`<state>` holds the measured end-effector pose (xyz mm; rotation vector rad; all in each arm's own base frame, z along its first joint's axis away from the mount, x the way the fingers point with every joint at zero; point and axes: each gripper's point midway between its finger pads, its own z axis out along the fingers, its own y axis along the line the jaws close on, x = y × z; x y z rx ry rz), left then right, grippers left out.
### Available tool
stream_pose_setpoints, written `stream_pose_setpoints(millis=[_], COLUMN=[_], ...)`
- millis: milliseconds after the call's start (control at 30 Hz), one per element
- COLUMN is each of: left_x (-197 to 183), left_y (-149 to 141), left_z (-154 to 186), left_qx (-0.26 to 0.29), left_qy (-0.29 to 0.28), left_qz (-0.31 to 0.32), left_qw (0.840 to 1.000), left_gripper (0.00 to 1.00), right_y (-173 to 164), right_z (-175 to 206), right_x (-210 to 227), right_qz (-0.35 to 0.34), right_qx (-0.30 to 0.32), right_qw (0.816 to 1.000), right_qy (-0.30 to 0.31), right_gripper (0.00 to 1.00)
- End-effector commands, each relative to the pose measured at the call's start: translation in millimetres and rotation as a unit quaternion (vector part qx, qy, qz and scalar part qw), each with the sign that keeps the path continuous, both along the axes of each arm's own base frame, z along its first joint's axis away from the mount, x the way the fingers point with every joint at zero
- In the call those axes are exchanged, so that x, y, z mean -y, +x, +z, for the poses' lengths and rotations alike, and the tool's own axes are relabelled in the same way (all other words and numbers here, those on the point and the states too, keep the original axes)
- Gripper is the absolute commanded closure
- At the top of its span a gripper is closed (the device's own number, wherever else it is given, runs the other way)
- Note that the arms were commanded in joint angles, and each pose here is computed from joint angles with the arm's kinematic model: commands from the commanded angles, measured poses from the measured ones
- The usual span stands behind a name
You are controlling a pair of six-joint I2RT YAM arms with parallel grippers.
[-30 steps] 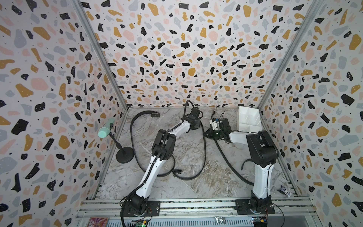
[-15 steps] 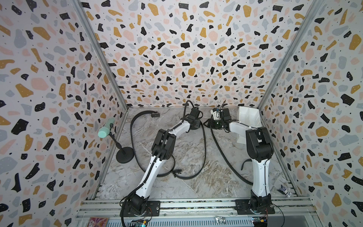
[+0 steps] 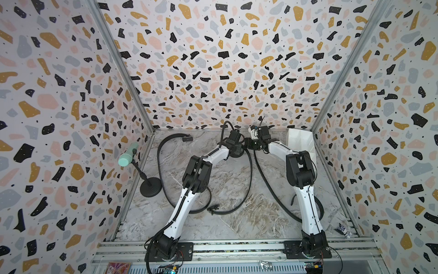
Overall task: Place the belts into the storage roll
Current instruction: Roll the belt at the center of the board.
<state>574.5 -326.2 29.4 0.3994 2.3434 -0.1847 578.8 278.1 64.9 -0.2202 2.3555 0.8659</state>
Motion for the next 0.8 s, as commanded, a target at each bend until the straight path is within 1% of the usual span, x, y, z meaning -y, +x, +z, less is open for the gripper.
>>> stream_pose_setpoints(millis=[0,100,200,333,400,500,600,667,767], left_x=[4.0,4.0,3.4,3.1,3.8,4.7,5.3,6.3,6.1], left_y=[-39.5,-39.0,-38.9,-39.7,-39.7,-41.7,-45.3,-46.2,-48.6], left_z=[-64.2,-63.9,-64.0,-64.6,-62.2,-56.5,-40.0,-22.5,7.7], left_qx=[-0.092,-0.091,-0.092,-0.093,-0.093,-0.094,-0.087,-0.073,-0.053], left_qy=[0.017,0.015,0.016,0.015,0.012,0.007,-0.008,-0.027,-0.056], left_qz=[-0.034,-0.034,-0.033,-0.034,-0.034,-0.036,-0.036,-0.036,-0.033], left_qw=[0.995,0.995,0.995,0.995,0.995,0.995,0.995,0.996,0.996], left_gripper=[1.0,1.0,1.0,1.0,1.0,1.0,1.0,0.99,0.83], right_y=[-1.8,-3.2,-7.8,-12.2,-12.9,-14.5,-18.4,-21.0,-25.3], right_z=[-7.1,-17.6,-26.9,-35.8,-37.0,-37.4,-35.5,-34.3,-32.3], right_x=[1.8,0.0,-1.0,1.7,2.6,4.9,6.6,9.0,12.8], right_qz=[-0.007,-0.002,0.002,-0.003,-0.004,-0.004,0.0,0.001,0.002], right_qx=[-0.015,-0.022,-0.03,-0.036,-0.037,-0.039,-0.042,-0.043,-0.048], right_qw=[0.999,0.998,0.997,0.994,0.994,0.992,0.991,0.989,0.988], right_qy=[-0.039,-0.061,-0.077,-0.101,-0.107,-0.117,-0.128,-0.139,-0.149], right_gripper=[0.45,0.47,0.51,0.63,0.71,0.79,0.9,0.94,0.97])
